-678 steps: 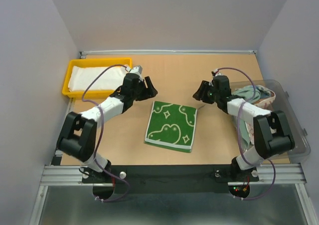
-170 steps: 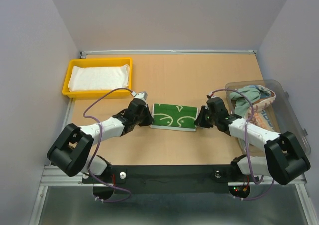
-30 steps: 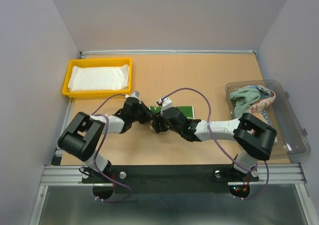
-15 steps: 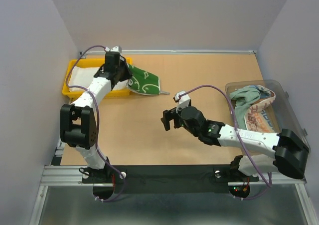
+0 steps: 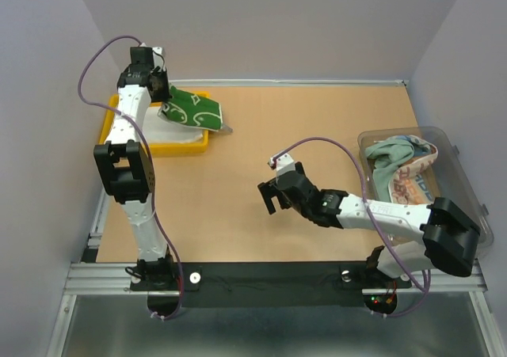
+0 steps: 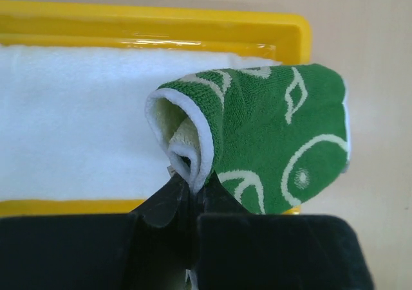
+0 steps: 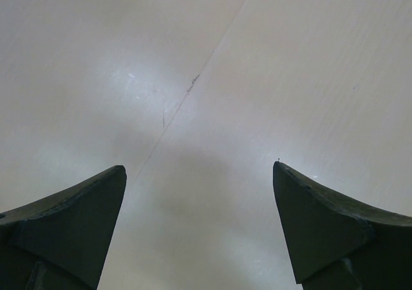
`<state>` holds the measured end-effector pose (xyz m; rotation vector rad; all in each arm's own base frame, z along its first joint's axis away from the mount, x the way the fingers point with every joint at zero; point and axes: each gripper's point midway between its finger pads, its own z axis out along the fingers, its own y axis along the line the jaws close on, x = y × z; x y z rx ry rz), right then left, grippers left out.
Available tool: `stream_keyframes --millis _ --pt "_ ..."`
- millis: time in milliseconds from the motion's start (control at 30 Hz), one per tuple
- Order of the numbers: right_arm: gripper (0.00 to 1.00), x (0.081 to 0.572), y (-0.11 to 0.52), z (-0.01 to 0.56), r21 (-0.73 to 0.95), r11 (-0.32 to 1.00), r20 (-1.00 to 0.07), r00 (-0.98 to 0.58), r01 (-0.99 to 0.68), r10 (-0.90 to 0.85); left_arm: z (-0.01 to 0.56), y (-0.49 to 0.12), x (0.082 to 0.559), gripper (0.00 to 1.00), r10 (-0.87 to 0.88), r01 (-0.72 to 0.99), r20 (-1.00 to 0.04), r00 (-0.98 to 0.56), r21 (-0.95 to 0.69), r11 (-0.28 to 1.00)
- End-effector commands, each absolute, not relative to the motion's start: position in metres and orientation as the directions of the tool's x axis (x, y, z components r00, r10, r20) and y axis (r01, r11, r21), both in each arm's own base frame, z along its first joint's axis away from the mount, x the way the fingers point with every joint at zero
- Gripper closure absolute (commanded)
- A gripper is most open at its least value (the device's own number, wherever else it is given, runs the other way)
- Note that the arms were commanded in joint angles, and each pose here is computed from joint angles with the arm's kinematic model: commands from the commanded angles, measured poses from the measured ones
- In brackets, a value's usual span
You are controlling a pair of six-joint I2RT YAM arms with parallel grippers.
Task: Fold and stack the towels
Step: Neatly place the folded towel into the bin
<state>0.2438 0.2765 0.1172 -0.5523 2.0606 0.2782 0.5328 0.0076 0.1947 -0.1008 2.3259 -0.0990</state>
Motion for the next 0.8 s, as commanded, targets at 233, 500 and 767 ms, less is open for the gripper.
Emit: stream_keyframes --millis 233,500,767 --pt "0.0 0.263 0.294 0.127 -0.087 0.869 -0.841 -0.432 -0.487 -0.326 0.209 0.082 0.536 1.0 0.104 -0.001 -0.696 -0.71 0.149 0.989" --pt "0.0 0.263 0.298 0.123 -0.086 0.864 -0.828 -0.447 -0.497 -0.34 0.16 0.101 0.545 0.98 0.075 -0.035 -0.651 -0.755 0.155 0.987" --pt "0.0 0.261 0.293 0.121 -0.091 0.868 -0.822 -0.455 -0.489 -0.342 0.113 0.134 0.543 0.81 -0.033 -0.196 -0.593 -0.804 0.213 0.957"
